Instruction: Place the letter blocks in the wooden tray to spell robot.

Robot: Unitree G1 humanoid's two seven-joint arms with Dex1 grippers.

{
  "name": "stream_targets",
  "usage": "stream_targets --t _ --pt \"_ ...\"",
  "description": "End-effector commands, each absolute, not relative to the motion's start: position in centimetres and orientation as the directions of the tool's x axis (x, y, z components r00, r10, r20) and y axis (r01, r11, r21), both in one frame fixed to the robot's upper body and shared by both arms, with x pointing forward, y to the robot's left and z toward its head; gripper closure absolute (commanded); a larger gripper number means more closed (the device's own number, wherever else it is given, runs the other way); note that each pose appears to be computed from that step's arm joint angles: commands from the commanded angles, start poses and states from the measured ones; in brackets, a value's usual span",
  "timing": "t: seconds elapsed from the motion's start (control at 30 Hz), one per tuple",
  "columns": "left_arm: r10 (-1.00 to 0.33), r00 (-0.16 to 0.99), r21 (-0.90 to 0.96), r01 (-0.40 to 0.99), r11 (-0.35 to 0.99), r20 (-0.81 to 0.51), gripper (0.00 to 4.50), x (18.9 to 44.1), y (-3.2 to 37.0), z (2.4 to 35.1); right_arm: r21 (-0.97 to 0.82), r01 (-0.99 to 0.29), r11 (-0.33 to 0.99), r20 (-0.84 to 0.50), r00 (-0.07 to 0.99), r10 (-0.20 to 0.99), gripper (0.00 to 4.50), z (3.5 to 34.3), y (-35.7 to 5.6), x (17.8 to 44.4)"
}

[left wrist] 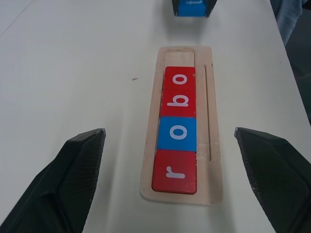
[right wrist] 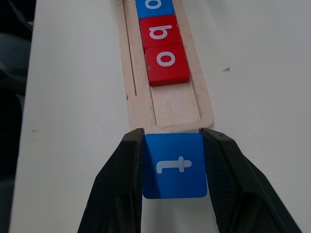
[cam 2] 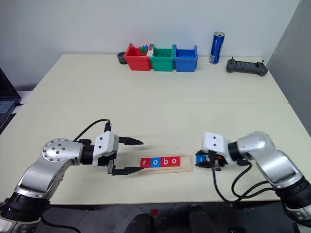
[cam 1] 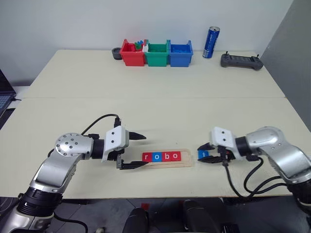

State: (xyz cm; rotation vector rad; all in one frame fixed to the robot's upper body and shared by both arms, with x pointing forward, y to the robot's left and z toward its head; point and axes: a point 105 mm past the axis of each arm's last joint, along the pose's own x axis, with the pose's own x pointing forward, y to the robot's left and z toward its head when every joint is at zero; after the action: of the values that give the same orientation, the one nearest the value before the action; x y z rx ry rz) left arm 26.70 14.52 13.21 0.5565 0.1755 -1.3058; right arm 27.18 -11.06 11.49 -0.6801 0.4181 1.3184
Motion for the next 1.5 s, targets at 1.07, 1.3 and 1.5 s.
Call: stream_targets --t 1.07,1.3,1.5 --pt "-0.857 0.309 0.337 0.926 0.172 -0.412 0.00 26.6 15.1 13.8 -0.250 -0.964 0.086 -0.593 0.223 0.774 0.21 12.0 -6.6 28.3" --pt "-0.855 0.313 0.335 0.925 0.177 -0.413 0.00 26.5 15.3 13.6 -0.255 -0.962 0.095 -0.585 0.232 0.777 0.03 14.0 -8.3 26.6" --pt "-0.853 0.314 0.335 0.925 0.178 -0.416 0.00 26.4 15.4 13.6 -0.225 -0.971 0.082 -0.627 0.209 0.750 2.02 12.8 -9.6 24.5"
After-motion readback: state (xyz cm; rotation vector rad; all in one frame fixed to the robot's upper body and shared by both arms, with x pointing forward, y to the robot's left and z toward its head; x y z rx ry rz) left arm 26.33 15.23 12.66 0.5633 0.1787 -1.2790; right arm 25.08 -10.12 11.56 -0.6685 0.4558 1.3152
